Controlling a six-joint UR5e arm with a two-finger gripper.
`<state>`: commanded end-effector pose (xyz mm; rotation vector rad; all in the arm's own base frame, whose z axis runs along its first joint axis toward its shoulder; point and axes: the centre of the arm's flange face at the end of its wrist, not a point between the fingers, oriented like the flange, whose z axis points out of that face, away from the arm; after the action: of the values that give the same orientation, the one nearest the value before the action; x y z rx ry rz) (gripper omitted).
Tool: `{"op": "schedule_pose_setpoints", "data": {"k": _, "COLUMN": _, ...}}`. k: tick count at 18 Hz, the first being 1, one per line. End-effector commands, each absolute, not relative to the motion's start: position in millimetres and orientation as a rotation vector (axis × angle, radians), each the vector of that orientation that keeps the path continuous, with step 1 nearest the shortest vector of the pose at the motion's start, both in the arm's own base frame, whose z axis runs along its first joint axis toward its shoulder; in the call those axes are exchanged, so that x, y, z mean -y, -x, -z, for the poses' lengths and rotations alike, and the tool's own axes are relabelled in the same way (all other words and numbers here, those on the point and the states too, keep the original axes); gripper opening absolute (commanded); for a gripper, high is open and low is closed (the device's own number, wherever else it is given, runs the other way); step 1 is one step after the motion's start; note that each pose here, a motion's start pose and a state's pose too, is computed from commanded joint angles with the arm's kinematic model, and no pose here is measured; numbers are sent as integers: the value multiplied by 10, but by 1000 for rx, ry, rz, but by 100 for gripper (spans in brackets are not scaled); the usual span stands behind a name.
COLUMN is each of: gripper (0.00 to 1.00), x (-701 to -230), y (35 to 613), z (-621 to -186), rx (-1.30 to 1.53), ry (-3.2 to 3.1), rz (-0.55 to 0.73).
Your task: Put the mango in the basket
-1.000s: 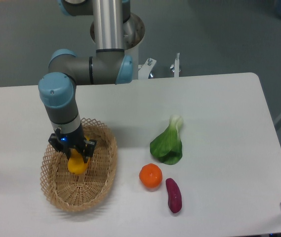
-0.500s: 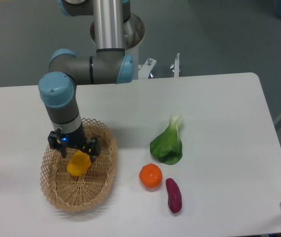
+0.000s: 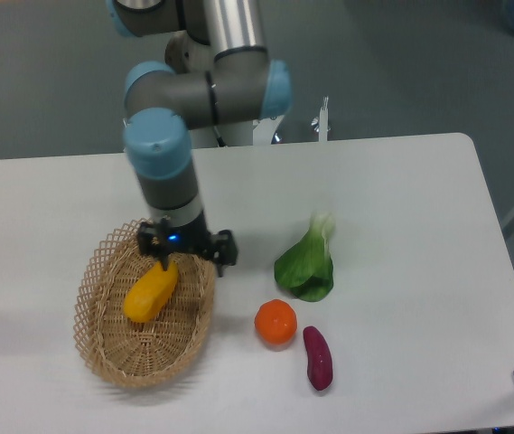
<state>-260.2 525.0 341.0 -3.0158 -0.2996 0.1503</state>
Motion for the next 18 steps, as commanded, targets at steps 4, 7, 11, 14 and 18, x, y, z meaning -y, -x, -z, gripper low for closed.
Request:
{"op": "schedule_pose_setpoints", "data": {"k": 4, "gripper": 100, "x": -5169, "y": 2864, "z": -3618, "rx": 323, "ry": 3019, "rz": -149}}
{"op": "schedule_pose_setpoints", "data": {"k": 7, "gripper": 100, "x": -5126, "y": 3034, "z": -3728, "rx": 323, "ry": 3000, "rz": -164}}
{"op": "schedule_pose_setpoints", "data": {"k": 11, "gripper": 100, "x": -5067, "y": 3140, "z": -3742, "rx": 346, "ry": 2998, "rz": -170}}
{"op": "schedule_pose_setpoints", "data": {"k": 14, "gripper": 100, "x": -5027, "y": 3211, "z": -3749, "rx": 364, "ry": 2995, "rz": -171}}
{"op": "schedule_pose_setpoints", "data": {"k": 18, "gripper": 100, "x": -4982, "y": 3280, "z": -3765, "rx": 350, "ry": 2996, "rz": -177}}
